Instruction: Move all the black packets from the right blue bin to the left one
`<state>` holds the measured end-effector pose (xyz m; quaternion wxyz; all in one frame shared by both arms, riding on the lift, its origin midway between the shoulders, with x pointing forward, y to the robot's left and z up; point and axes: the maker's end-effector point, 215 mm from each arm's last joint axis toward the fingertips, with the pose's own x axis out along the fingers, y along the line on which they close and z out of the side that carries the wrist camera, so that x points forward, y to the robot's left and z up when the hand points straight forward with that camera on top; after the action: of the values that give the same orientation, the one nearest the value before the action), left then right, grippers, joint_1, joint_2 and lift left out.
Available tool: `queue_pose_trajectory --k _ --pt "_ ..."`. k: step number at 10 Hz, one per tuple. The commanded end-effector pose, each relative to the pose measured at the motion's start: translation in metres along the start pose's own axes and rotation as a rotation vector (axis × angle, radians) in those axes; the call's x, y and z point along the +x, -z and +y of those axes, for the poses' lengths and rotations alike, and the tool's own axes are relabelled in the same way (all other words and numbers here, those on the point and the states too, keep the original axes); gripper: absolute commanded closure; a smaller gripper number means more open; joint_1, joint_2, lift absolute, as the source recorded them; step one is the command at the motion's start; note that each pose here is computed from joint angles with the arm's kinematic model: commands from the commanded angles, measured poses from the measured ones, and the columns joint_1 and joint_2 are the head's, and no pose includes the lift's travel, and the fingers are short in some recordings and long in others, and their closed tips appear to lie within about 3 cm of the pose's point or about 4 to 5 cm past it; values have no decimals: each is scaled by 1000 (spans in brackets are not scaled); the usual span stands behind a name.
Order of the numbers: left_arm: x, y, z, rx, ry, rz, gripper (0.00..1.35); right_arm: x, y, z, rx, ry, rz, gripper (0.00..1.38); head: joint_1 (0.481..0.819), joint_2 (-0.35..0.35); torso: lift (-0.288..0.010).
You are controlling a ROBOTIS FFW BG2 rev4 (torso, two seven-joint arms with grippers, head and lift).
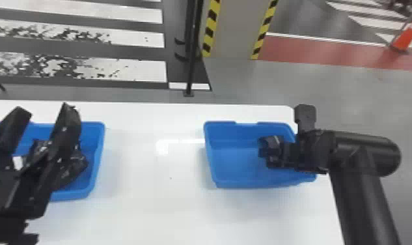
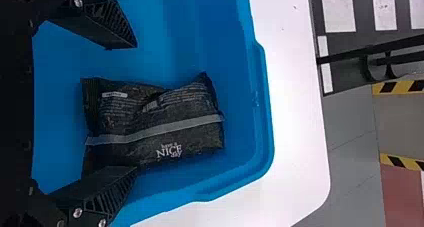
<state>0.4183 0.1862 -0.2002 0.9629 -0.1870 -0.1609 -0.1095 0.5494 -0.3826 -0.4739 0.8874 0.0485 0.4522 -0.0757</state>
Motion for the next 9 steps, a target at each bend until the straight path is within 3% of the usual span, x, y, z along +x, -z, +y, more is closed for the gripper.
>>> queue_pose_trajectory --k 1,5,6,7,9 --pt "1 -1 0 1 0 -4 329 0 4 -1 1 3 17 254 695 -223 -140" --pt "-1 -1 4 9 -7 -2 329 3 22 -4 10 13 82 891 695 -226 -140" --pt "-1 -2 4 12 -7 -3 329 3 20 -5 10 15 75 907 695 -225 -140" --pt "-2 -1 5 13 -9 1 328 4 16 -5 10 15 55 1157 695 -223 -140" --pt "-2 -1 6 14 -12 0 329 1 6 -4 2 13 -11 1127 695 -223 -140"
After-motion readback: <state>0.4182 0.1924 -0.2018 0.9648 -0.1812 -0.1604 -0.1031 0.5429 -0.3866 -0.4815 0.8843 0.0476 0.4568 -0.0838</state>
